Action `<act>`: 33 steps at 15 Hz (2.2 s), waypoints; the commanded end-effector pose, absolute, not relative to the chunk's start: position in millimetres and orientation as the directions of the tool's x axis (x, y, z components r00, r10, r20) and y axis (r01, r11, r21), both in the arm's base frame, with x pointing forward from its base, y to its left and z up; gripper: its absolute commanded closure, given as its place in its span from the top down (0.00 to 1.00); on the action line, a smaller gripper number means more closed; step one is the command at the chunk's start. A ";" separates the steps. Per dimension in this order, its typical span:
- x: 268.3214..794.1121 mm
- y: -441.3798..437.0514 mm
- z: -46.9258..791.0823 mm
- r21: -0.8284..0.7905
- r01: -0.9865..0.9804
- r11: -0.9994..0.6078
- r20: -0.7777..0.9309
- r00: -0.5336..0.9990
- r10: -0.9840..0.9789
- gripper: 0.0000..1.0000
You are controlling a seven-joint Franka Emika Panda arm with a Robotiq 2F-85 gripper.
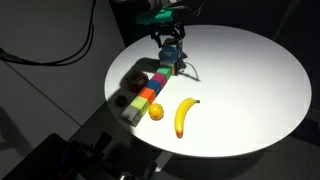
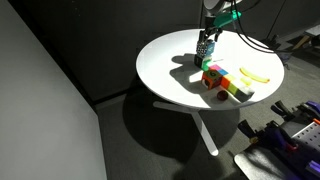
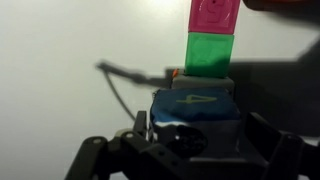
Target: Lift the blue and white dice and put it on top of the dice to the far right
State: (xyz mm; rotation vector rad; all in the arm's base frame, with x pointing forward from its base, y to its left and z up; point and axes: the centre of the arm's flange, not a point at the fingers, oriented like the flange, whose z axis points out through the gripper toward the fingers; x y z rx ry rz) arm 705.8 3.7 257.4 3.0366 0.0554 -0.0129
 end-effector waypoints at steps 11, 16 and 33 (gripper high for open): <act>703.3 2.5 281.5 0.113 0.008 -0.994 -0.010 1.000 0.007 1.00; 697.2 3.3 295.8 0.110 0.010 -0.994 -0.017 1.000 0.008 1.00; 637.6 3.7 350.3 0.089 0.037 -0.995 -0.167 0.986 0.022 1.00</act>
